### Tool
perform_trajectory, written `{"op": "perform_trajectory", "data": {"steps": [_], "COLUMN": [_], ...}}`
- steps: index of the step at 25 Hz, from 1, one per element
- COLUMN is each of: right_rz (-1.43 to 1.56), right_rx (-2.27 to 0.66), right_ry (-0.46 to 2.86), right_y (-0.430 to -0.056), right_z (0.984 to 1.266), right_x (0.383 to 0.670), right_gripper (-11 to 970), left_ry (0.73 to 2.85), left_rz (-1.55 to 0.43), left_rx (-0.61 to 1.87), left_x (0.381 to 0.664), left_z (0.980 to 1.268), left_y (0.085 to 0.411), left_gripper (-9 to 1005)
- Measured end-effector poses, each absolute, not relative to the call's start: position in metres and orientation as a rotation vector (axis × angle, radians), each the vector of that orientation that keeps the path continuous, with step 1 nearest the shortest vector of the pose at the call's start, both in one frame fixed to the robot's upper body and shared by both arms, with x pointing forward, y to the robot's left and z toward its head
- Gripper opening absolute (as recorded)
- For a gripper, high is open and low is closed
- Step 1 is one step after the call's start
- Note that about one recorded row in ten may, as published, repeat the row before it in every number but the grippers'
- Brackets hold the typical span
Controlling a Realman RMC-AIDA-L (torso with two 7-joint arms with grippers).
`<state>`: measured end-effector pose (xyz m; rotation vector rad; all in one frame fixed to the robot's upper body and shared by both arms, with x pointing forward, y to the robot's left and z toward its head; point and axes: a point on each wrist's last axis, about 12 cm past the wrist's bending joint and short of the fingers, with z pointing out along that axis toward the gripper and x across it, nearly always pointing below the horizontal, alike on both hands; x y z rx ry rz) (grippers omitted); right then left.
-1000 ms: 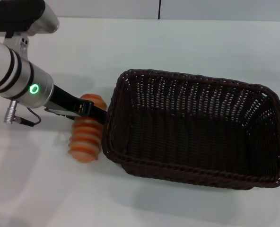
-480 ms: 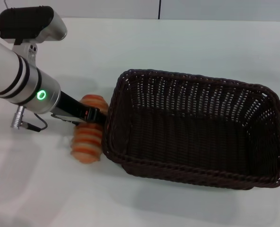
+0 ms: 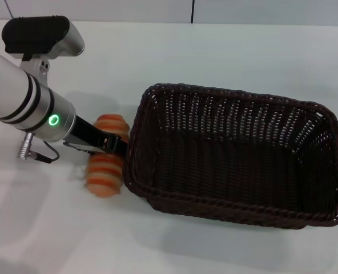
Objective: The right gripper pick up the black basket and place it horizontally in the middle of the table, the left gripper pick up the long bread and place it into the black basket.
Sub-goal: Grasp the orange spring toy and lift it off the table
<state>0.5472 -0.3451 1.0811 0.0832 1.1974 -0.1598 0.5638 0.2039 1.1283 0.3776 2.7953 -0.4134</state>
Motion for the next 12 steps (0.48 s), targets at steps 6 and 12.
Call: {"op": "perform_trajectory", "data": {"steps": [6,12], "right_rz": [-0.159,-0.157], "right_rx": [0.083,0.082], "right_ry": [1.198,1.194], "right_y": [-0.3449,-0.3443], "right_z": [1.0811,1.0818], "right_x": [0.5471,0.5476], "right_gripper": [425,426], "left_ry": [2.788,2.778], "left_rz": [-0.396,-0.329], "left_rx": [0.387,0.389], "left_x": [0.5646,0.5654], "left_z": [1.1256,1.1255], "left_y": [0.2032,0.2074], "left_gripper": [858,761]}}
